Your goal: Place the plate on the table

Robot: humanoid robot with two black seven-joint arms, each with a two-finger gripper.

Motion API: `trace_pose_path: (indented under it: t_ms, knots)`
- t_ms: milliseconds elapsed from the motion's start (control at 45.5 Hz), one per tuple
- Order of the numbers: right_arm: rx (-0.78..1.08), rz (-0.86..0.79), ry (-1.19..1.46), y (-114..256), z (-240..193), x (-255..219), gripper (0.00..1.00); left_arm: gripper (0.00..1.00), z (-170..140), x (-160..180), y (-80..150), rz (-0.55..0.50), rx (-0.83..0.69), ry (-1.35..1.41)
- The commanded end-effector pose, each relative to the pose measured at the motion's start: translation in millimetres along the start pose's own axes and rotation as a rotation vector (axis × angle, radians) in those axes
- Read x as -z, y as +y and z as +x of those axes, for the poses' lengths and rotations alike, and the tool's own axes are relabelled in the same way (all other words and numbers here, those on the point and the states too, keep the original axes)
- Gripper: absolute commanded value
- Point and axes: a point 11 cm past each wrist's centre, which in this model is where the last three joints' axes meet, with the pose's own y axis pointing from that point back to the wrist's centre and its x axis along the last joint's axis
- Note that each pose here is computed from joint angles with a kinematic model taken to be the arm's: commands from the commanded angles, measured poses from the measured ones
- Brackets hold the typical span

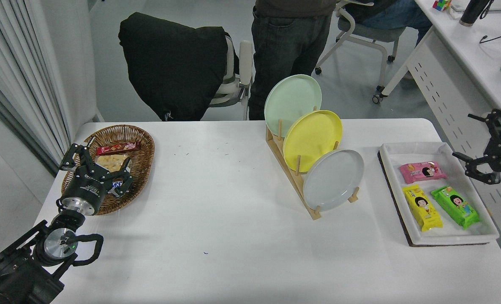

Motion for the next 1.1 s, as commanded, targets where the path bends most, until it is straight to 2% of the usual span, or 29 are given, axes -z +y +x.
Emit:
trace_pose_path:
  t_ms: [0,396,505,769,1077]
  knots:
    - [0.032,-0.126,0.12,21.8,2.9,5.5,0.99,0.98,-0.2,0.0,-0.1,0.0,0.0,0.0]
    - [0.081,-0.16,0.302,15.7,-20.4,65.5,0.99,0.98,-0.4,0.0,-0.1,0.0,0.002,0.001]
    - [0.144,-0.165,0.312,-9.9,-45.2,61.1,0.99,0.98,0.3,0.0,0.1,0.0,-0.001,0.0]
    - [0.243,-0.161,0.354,-41.2,-87.8,66.2,0.99,0.98,0.3,0.0,0.1,0.0,-0.001,0.0]
    - [0.395,-0.248,0.428,-58.5,-138.3,45.7,0.99,0.98,0.3,0.0,0.1,0.0,-0.001,0.0]
